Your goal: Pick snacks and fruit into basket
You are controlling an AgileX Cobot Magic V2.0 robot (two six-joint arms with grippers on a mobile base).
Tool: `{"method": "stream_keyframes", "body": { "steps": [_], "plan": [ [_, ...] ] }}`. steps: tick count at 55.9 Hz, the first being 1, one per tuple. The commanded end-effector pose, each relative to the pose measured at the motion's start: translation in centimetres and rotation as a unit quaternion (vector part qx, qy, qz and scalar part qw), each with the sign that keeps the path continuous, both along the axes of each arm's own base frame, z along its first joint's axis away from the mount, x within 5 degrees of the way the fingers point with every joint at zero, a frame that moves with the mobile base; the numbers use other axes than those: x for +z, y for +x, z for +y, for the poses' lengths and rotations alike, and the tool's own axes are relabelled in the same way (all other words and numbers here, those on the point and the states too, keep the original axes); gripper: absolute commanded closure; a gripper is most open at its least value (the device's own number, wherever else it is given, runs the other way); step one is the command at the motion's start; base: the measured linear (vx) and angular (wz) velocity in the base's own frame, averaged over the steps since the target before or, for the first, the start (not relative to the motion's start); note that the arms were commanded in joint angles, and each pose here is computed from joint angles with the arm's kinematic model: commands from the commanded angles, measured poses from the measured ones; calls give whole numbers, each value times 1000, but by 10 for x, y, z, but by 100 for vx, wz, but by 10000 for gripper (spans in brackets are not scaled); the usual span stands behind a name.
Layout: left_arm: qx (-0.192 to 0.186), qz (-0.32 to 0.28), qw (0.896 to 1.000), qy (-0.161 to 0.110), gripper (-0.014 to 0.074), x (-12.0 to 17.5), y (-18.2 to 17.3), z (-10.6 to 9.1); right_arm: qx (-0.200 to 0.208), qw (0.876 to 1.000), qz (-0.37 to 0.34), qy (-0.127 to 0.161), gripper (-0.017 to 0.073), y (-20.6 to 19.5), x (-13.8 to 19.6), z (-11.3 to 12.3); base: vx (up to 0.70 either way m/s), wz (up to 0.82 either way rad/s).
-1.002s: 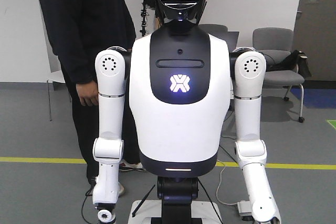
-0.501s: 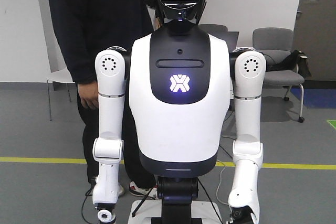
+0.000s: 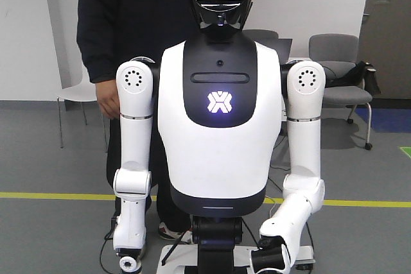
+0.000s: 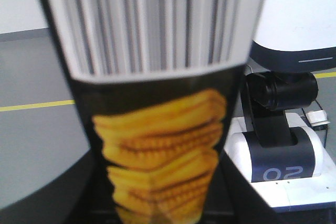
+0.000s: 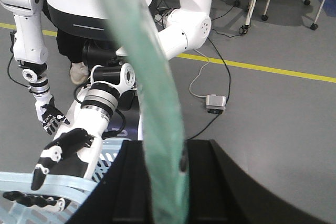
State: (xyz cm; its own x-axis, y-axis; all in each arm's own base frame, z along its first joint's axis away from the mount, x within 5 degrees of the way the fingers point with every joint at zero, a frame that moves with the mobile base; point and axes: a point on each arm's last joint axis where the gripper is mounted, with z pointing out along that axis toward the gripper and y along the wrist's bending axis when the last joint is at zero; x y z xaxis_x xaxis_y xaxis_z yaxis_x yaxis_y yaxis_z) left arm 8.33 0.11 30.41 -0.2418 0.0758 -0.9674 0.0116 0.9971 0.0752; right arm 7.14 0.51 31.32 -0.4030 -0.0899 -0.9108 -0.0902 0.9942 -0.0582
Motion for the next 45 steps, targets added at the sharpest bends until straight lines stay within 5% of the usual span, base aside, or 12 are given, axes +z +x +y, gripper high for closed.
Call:
{"method": "stream_keyframes", "body": {
  "steps": [1,45],
  "plan": [
    [-10,-61,998,-3,466,20,1,-2,-1,998,-58,-1,568,3,17,0,0,0],
    [-10,-61,998,-3,466,20,1,-2,-1,998,-58,-1,568,3,17,0,0,0]
  ]
}}
